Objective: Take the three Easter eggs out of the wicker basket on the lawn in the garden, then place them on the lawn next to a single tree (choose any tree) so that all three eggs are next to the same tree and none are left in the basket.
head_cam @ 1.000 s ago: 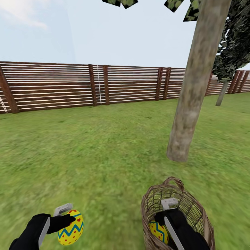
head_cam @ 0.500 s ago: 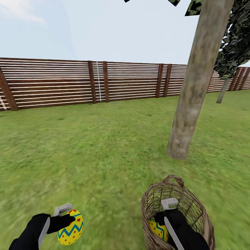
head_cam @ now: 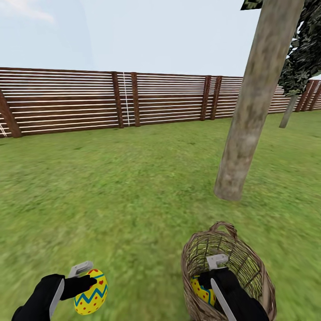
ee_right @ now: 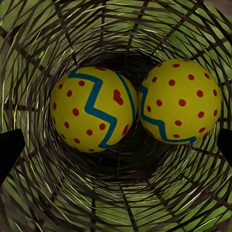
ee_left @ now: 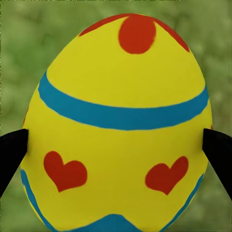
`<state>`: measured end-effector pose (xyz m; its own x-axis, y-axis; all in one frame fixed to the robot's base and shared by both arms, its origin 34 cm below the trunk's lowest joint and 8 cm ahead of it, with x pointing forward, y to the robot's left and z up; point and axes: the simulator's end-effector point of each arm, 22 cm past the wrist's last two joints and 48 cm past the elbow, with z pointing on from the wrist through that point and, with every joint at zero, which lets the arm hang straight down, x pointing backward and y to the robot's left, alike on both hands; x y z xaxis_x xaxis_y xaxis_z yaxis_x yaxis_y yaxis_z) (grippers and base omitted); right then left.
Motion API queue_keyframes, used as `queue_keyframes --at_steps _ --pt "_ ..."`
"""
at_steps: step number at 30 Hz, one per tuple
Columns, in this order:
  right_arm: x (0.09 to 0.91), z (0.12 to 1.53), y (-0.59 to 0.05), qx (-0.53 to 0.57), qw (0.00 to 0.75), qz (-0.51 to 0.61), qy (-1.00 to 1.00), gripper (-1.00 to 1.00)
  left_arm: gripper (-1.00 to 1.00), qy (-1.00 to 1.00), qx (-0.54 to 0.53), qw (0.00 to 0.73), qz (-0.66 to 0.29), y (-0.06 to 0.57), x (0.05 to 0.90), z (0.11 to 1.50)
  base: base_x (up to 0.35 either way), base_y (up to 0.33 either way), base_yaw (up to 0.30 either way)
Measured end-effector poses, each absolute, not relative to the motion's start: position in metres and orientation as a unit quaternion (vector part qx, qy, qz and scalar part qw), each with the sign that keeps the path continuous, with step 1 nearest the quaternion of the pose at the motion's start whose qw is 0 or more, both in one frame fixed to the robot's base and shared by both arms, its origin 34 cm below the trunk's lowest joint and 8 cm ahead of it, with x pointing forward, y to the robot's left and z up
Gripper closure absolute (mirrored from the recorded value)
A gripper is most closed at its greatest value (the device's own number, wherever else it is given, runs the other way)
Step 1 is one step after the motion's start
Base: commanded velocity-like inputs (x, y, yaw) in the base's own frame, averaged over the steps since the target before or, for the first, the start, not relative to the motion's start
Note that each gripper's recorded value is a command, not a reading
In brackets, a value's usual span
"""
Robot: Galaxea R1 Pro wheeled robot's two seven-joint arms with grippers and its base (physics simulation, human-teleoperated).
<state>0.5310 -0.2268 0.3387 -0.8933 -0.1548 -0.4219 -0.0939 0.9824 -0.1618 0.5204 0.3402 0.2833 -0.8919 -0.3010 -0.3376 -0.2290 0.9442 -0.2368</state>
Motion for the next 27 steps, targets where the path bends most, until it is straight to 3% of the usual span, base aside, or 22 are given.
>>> queue_keyframes --at_steps 18,27 --pt "0.5302 0.3377 -0.2272 -0.064 0.220 -0.070 0.971 -1.00 1.00 0.968 -0.137 0.189 -0.095 0.3410 0.5212 0.2840 0.000 0.000 0.000" --pt "0.5303 0.3378 -0.2273 -0.064 0.221 -0.070 0.971 -1.00 1.00 0.968 -0.137 0.190 -0.094 0.3423 0.5212 0.2841 0.112 0.000 0.000"
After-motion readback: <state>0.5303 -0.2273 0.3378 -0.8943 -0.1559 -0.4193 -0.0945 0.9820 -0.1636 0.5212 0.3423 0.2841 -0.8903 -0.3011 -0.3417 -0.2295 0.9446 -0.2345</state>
